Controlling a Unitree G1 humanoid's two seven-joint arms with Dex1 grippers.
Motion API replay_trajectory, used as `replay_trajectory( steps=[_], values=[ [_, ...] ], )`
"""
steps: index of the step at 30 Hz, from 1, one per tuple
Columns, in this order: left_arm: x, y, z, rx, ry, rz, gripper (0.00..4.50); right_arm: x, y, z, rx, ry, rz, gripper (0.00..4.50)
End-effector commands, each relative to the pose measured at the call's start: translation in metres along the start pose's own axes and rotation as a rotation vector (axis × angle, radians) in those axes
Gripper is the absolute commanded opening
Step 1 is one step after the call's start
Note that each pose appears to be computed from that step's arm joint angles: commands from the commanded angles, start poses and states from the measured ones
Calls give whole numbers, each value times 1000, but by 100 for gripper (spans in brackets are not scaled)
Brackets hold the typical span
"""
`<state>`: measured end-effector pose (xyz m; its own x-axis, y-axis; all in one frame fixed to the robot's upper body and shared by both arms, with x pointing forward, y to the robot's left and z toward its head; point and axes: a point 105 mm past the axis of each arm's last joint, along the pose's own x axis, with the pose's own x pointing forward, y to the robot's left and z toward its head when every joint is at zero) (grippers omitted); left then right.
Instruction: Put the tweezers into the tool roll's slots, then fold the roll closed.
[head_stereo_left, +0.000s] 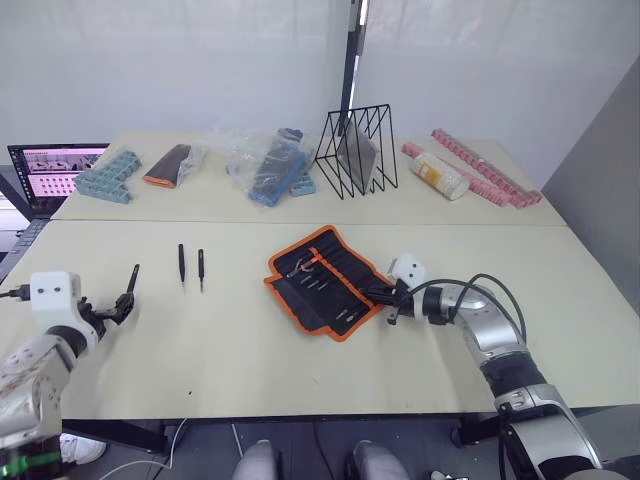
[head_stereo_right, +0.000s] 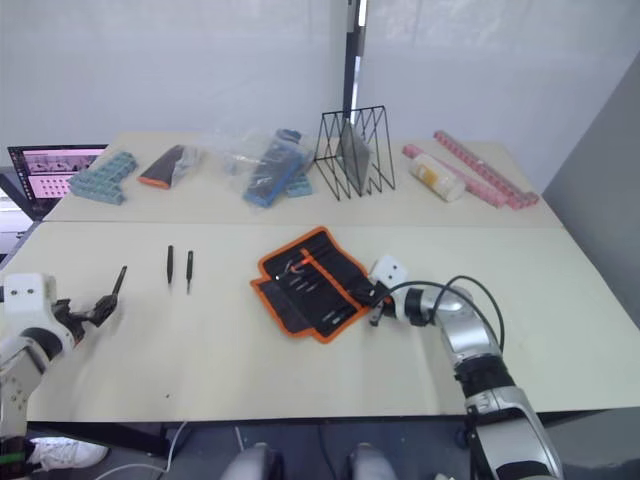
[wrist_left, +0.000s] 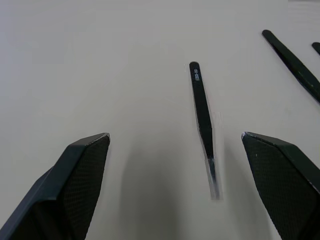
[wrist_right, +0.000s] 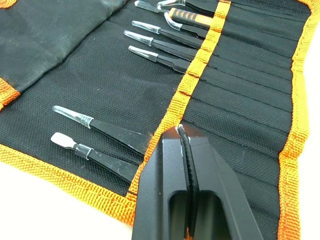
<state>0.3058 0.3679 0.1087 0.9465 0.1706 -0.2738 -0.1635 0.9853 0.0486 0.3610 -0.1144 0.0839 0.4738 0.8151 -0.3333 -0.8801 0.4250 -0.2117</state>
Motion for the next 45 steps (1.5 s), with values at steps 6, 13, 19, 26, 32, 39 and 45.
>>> replay_trajectory(
  steps=[6, 13, 19, 26, 32, 39, 45],
  values=[
    [21, -6, -18, 38, 70, -8, 393, 8, 18, -25, 43, 83, 41, 0],
    [21, -13, -20, -1, 53, -23, 169, 6, 19, -26, 48, 86, 32, 0],
    [12, -4, -15, -9, 21, 9, 3, 8, 19, -25, 47, 86, 37, 0],
    [2, -22, 40, 49, -138, -79, 3, 9, 19, -24, 43, 86, 40, 0],
    [-10, -104, 70, 107, -159, -465, 3, 10, 20, -24, 47, 83, 39, 0],
    [-19, -203, 82, 231, -94, -827, 3, 14, 21, -19, 61, 53, 24, 0],
    [-27, -264, 78, 364, -18, -983, 3, 14, 16, -12, 44, 44, 2, 0]
  ],
)
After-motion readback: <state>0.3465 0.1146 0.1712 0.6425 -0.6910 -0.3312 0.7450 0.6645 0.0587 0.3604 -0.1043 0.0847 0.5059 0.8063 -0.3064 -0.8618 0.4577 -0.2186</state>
